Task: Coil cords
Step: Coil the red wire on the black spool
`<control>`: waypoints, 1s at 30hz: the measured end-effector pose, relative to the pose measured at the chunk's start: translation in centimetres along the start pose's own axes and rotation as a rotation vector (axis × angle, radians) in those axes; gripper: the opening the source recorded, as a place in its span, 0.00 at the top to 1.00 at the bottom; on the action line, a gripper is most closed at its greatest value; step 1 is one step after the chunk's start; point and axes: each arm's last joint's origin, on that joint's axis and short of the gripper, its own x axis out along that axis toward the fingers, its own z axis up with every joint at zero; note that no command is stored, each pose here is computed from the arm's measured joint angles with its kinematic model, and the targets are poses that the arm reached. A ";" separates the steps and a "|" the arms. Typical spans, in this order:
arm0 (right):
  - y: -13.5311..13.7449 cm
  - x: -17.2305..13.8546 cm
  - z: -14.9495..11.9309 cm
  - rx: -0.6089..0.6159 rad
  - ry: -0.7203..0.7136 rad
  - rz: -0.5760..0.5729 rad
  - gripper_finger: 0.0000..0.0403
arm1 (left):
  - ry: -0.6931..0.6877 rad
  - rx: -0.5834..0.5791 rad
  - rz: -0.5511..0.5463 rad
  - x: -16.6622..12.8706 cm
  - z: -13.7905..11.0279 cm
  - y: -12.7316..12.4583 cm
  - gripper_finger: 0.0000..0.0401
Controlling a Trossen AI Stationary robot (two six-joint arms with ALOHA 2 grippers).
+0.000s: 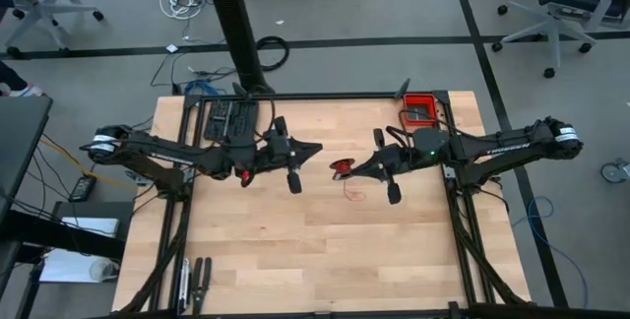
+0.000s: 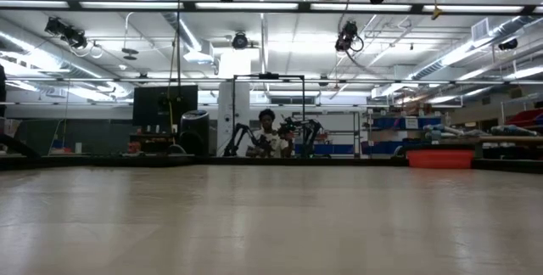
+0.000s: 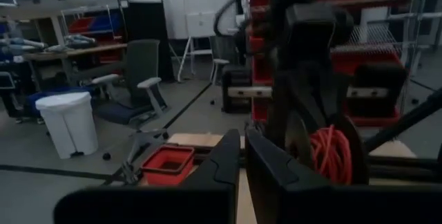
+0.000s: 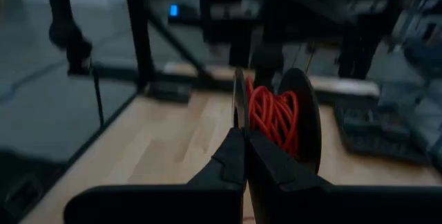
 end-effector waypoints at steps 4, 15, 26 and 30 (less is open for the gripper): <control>0.1 0.0 -0.6 0.022 -0.068 -0.010 1.00 | -0.036 -0.010 0.002 -1.2 0.9 0.4 0.93; -0.3 -3.6 0.8 0.021 -0.152 -0.146 1.00 | -0.060 -0.014 -0.051 -4.1 2.3 0.0 0.93; -0.2 -3.2 0.3 0.068 -0.113 -0.113 0.99 | -0.020 -0.055 -0.063 -1.9 -0.3 -1.1 0.93; -0.2 -2.6 0.0 0.089 -0.096 -0.111 1.00 | -0.005 -0.089 -0.071 -1.7 -0.8 -1.2 0.93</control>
